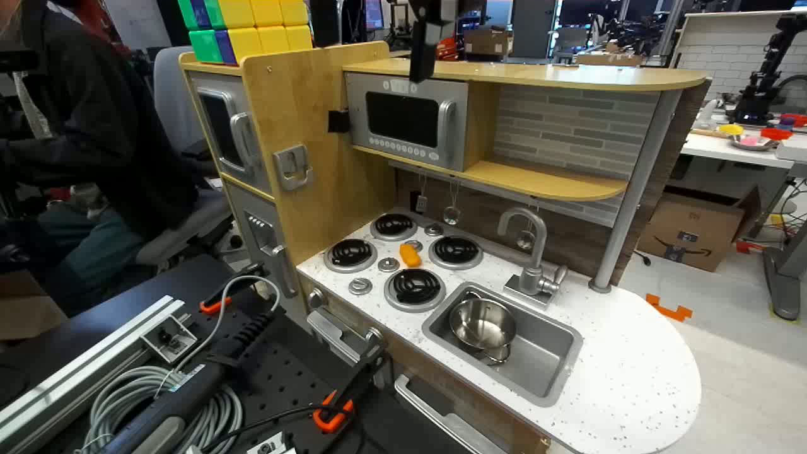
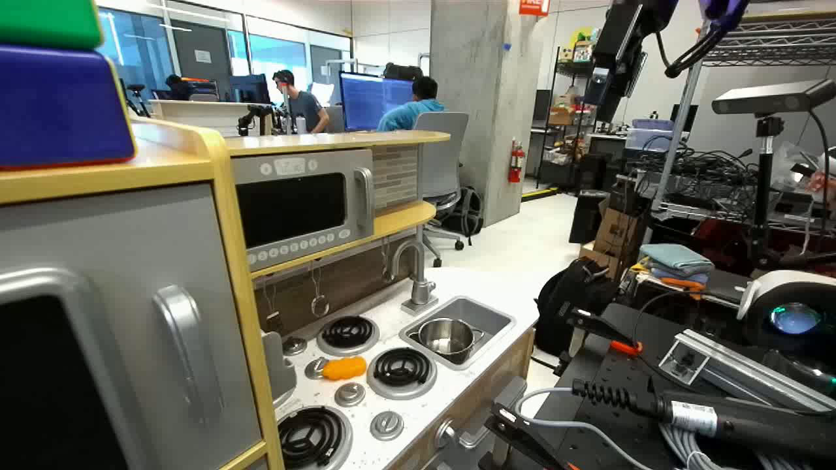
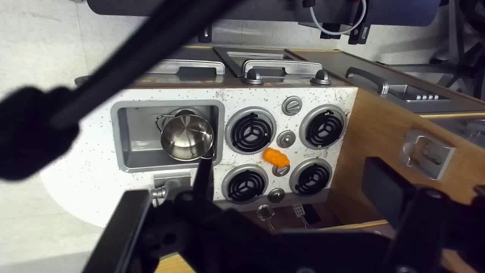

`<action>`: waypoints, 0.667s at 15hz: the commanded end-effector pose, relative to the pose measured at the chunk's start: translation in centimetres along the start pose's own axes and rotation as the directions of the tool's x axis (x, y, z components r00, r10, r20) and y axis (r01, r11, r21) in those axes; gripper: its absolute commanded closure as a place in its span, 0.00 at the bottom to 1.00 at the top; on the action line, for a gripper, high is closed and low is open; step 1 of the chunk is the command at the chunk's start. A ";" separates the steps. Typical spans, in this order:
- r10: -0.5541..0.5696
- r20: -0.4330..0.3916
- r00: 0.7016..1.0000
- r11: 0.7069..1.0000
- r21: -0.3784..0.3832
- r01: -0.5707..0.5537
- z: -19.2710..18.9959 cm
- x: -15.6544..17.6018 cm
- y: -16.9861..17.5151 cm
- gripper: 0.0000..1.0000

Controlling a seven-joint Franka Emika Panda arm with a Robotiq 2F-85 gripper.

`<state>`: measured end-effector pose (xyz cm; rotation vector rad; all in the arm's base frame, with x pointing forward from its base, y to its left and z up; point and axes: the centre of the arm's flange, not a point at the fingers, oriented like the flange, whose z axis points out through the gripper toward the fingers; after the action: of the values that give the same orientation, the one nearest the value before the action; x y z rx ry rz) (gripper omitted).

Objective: Pick the yellow object on the stove and put it in the pot

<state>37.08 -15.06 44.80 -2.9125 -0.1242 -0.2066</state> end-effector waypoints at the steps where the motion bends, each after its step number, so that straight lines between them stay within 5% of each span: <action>1: 0.000 0.000 1.000 1.000 0.000 0.000 0.0 0.0 0.0 0.00; 10: -0.019 -0.002 1.000 1.000 -0.002 0.019 0.6 0.2 -0.7 0.00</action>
<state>37.09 -15.00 44.81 -2.9135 -0.1257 -0.2064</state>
